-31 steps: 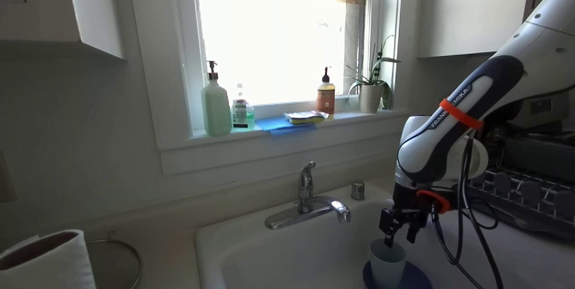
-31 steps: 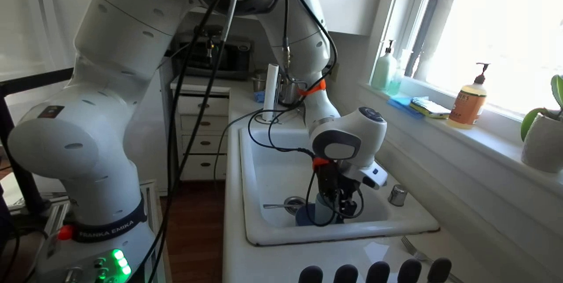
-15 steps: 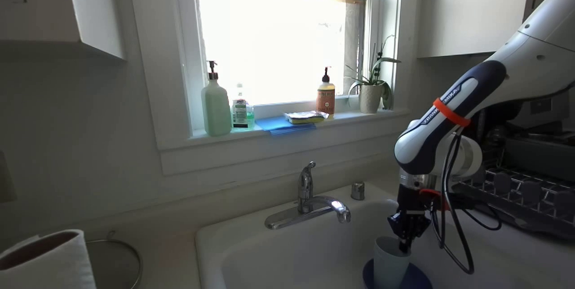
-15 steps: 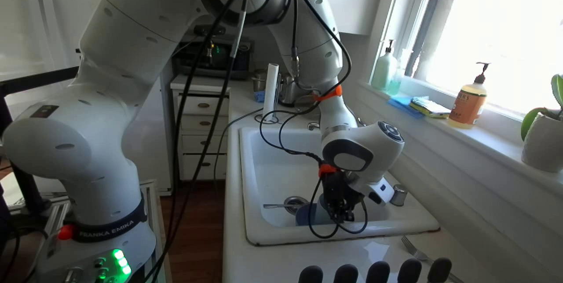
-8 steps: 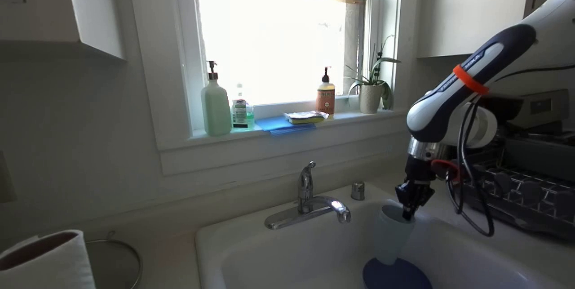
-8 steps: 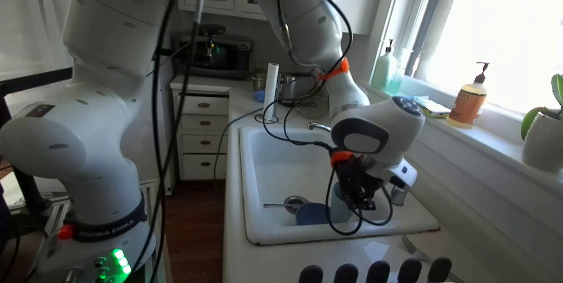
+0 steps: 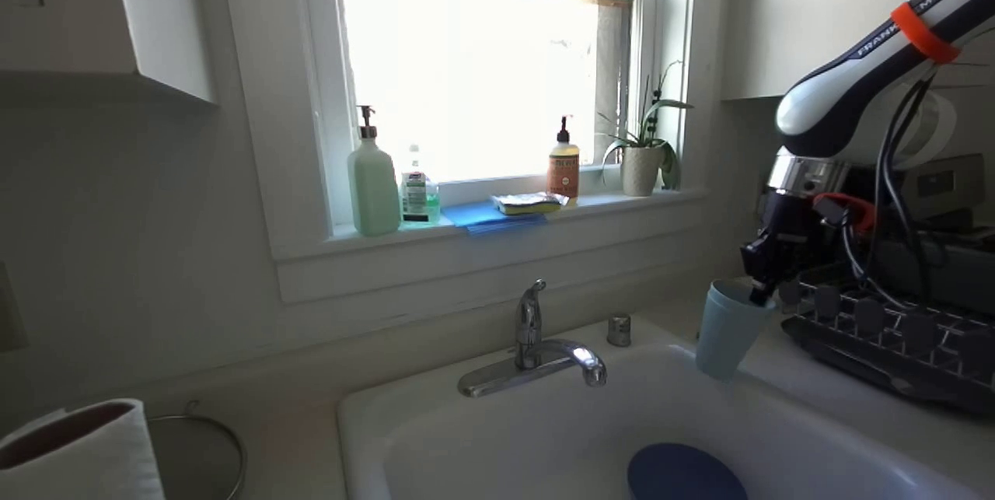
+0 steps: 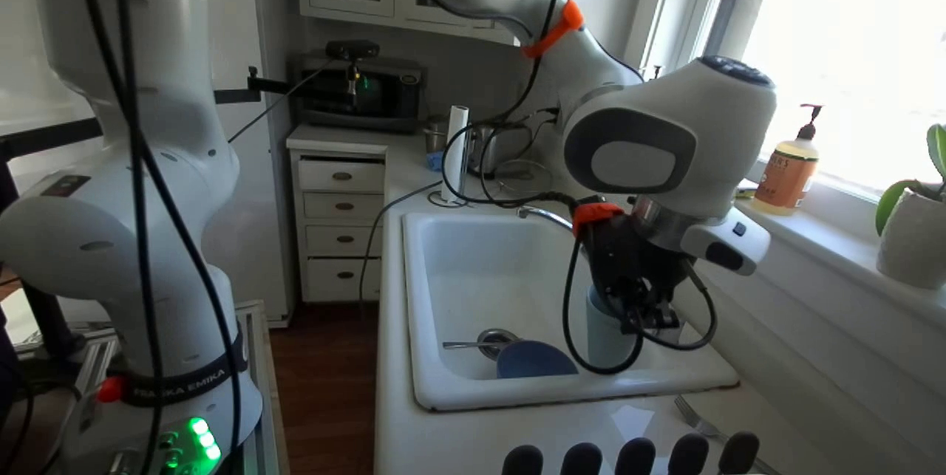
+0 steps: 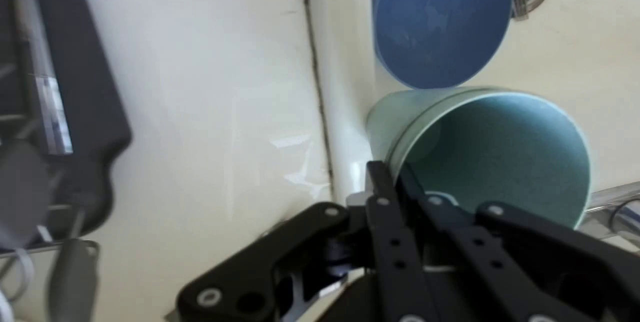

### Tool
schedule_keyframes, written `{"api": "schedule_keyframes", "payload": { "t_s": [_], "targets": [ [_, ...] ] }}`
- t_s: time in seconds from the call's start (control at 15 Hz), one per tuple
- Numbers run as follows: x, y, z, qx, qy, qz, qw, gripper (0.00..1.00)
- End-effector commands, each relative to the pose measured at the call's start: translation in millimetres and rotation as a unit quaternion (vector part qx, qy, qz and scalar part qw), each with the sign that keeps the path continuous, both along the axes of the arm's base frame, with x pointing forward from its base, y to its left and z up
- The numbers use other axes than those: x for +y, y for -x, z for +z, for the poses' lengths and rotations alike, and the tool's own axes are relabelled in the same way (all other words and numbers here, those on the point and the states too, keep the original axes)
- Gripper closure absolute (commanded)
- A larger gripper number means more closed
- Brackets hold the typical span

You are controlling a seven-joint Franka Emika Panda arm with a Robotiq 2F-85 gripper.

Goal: Remove the cups from the blue bowl in the sink, put it on the counter, move the faucet head to the right and then open the tap

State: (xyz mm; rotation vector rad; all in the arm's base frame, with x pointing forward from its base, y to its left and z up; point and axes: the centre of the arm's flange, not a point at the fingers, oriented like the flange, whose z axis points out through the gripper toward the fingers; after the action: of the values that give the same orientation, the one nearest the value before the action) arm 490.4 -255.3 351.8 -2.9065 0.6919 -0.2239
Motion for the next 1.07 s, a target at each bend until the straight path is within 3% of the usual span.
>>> {"api": "schedule_keyframes", "payload": {
  "t_s": [0.0,0.33,0.4,0.47,0.6,1.0],
  "targets": [
    [-23,37,11,0.050,0.027,-0.054,0.9969,0.99],
    [-45,60,0,0.111,0.018,-0.088,0.9897,0.99],
    [-47,62,-3,0.126,0.016,-0.103,0.9865,0.69],
    [-48,62,-5,0.132,0.013,-0.105,0.9857,0.68],
    [-43,58,-1,0.113,0.020,-0.109,0.9874,0.56],
    [-2,27,36,0.037,0.072,-0.052,0.9954,0.13]
  ]
}}
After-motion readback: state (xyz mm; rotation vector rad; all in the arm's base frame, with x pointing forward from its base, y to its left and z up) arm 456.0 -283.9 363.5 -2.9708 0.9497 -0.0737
